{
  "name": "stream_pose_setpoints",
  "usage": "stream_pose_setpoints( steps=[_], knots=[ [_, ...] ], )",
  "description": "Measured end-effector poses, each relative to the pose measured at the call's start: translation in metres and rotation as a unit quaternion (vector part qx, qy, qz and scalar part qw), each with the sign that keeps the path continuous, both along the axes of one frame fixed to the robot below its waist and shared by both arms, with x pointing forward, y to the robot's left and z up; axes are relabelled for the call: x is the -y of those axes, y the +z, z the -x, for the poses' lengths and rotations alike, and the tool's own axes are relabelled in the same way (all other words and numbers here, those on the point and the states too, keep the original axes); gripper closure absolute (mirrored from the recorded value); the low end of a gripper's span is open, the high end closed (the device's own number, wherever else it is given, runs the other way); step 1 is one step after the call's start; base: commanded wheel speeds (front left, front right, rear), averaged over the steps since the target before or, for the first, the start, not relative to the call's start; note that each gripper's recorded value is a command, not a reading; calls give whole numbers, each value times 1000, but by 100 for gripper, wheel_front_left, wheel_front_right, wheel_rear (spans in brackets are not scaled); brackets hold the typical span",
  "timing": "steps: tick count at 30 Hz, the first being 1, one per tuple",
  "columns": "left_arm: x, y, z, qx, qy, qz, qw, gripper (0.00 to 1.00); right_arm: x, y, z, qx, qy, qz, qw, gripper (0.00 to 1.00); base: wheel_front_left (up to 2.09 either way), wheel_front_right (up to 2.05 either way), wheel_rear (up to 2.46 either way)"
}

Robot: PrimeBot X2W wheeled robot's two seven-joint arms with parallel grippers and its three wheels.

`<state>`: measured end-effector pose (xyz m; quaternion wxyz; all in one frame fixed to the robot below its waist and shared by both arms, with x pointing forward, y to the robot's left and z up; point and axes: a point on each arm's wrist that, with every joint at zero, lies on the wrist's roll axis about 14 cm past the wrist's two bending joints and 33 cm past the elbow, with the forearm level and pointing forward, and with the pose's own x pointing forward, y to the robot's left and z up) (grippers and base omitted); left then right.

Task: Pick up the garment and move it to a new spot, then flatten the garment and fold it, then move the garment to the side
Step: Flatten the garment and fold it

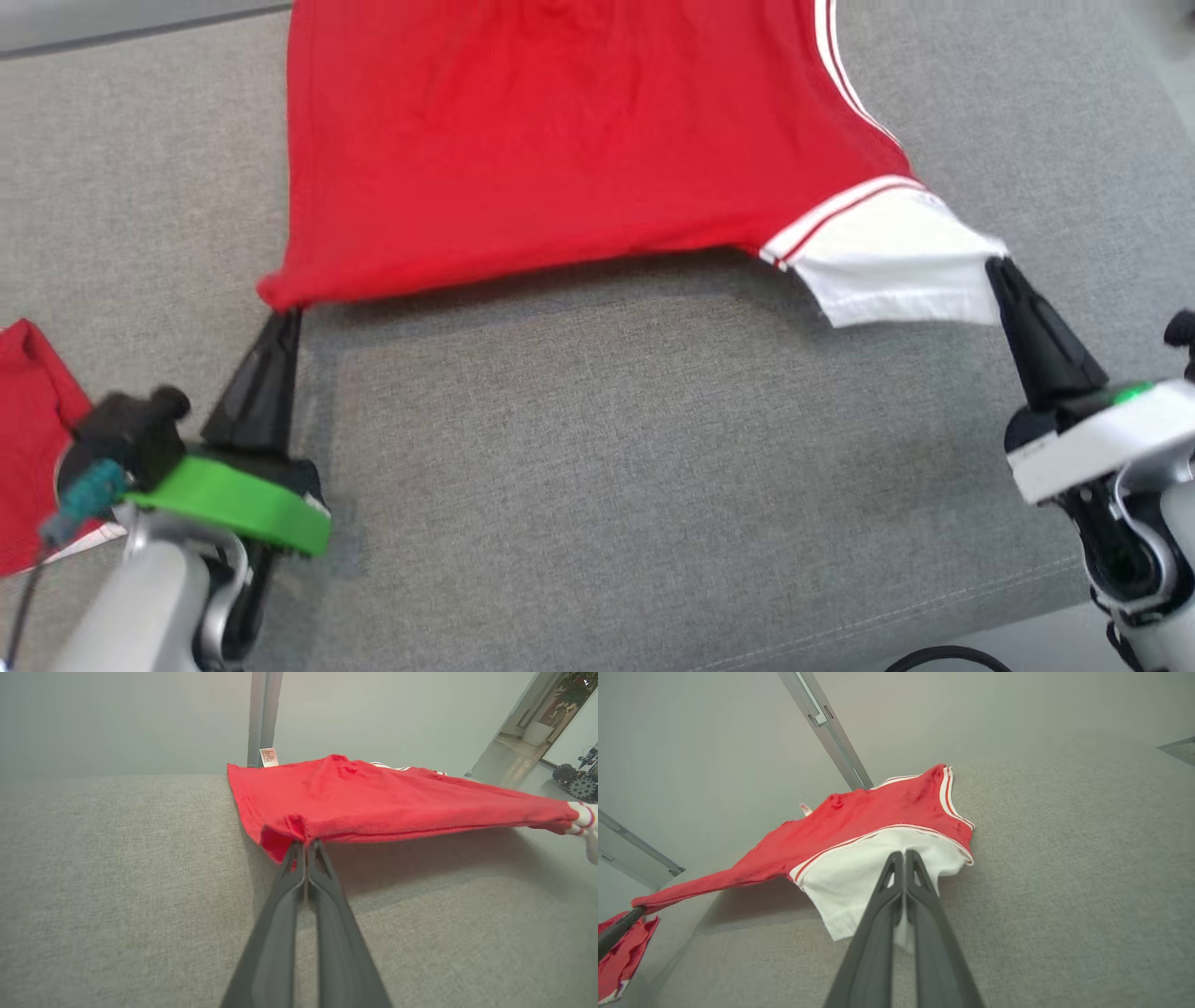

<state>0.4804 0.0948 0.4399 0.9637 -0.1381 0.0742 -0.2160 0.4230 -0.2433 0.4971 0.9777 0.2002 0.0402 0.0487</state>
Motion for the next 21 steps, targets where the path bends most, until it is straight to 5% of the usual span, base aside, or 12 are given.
stream_pose_setpoints(
  steps=[12,21],
  knots=[
    [-1,-49,126,-120,61,-23,991,100,15,-65,93,-128,-33,26,991,100,0,0,0],
    [4,-42,138,-147,66,-1,987,100,16,-40,90,-110,-23,31,993,100,0,0,0]
  ],
)
